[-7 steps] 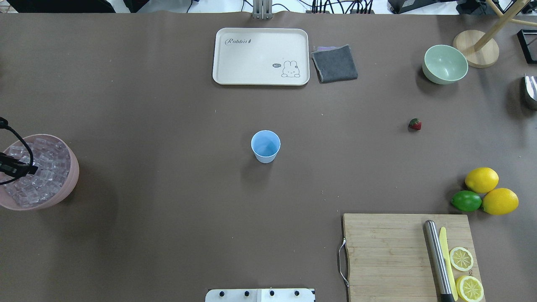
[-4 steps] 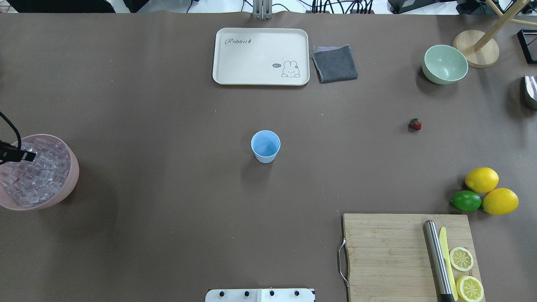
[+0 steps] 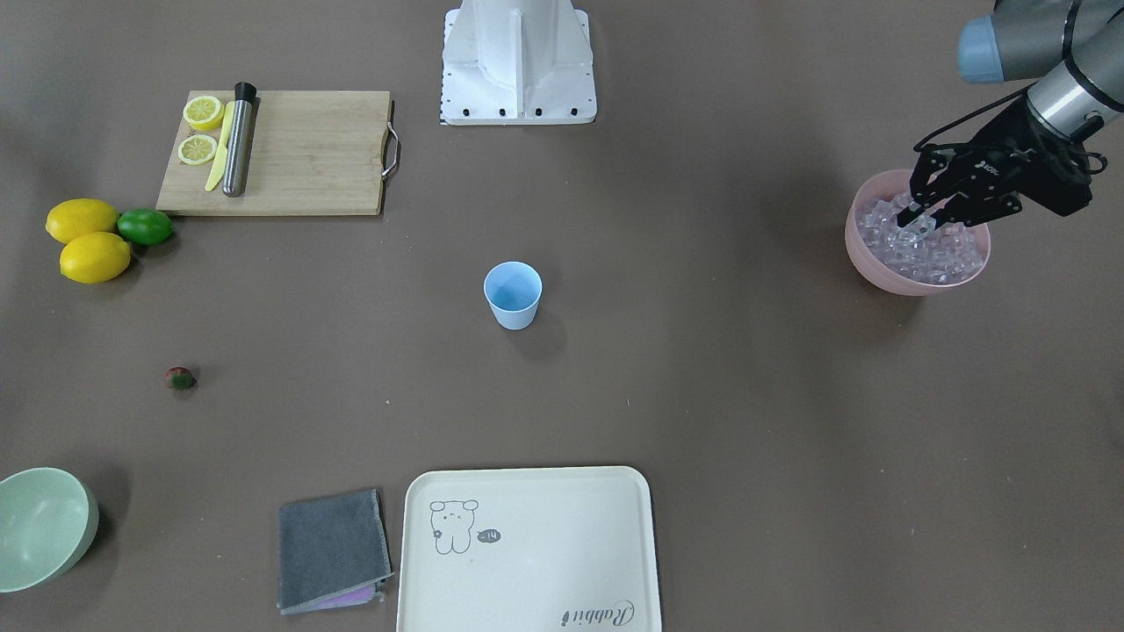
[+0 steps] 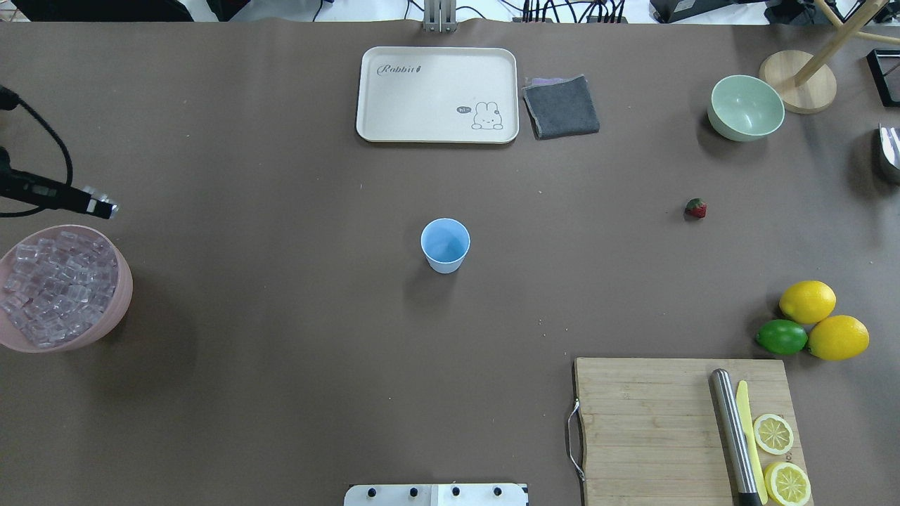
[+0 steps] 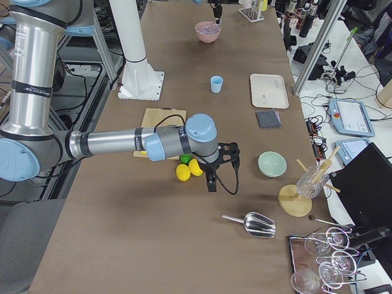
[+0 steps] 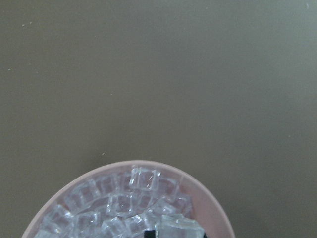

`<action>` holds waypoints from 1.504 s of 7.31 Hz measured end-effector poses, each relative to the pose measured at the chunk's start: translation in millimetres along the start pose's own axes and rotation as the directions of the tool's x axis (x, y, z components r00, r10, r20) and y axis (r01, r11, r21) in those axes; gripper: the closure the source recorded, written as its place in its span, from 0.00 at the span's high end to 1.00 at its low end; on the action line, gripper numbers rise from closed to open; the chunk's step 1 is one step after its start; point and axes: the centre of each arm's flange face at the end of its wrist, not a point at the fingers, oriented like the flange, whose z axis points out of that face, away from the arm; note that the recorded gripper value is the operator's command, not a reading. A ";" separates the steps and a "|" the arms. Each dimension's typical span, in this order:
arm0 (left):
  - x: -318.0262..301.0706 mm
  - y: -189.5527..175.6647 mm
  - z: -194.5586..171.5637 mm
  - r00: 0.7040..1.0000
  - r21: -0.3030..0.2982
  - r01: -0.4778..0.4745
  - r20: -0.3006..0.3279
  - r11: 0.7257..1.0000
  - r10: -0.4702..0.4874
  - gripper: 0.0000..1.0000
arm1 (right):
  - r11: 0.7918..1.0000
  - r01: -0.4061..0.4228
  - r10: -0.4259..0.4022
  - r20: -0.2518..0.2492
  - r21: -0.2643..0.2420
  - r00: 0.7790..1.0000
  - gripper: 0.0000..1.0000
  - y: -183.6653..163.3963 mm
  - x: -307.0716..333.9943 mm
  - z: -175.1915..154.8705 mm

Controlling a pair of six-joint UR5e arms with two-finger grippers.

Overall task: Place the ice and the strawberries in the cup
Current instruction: 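Carry the ice cube with the left gripper over the light-blue cup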

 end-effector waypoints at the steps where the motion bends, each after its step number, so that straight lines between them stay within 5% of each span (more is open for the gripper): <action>1: 34.0 -20.5 11.6 0.997 0.008 0.063 -0.033 0.998 -0.063 0.00 | 1.000 -0.002 0.002 0.000 0.000 1.000 1.00 0.0 0.0 0.0; 4: 150.1 -52.6 74.2 0.975 0.050 0.215 -0.057 0.975 -0.213 0.00 | 1.000 -0.005 0.005 0.000 -0.001 1.000 1.00 0.1 0.0 0.6; 7: 299.1 -60.8 140.3 0.950 0.114 0.293 0.077 0.949 -0.302 0.00 | 1.000 -0.004 0.004 0.000 -0.002 1.000 1.00 -0.4 -0.7 1.0; 11: 388.2 -52.6 209.1 0.929 0.181 0.314 0.144 0.932 -0.341 0.00 | 1.000 0.000 0.000 0.002 -0.006 1.000 1.00 -2.6 -2.0 3.7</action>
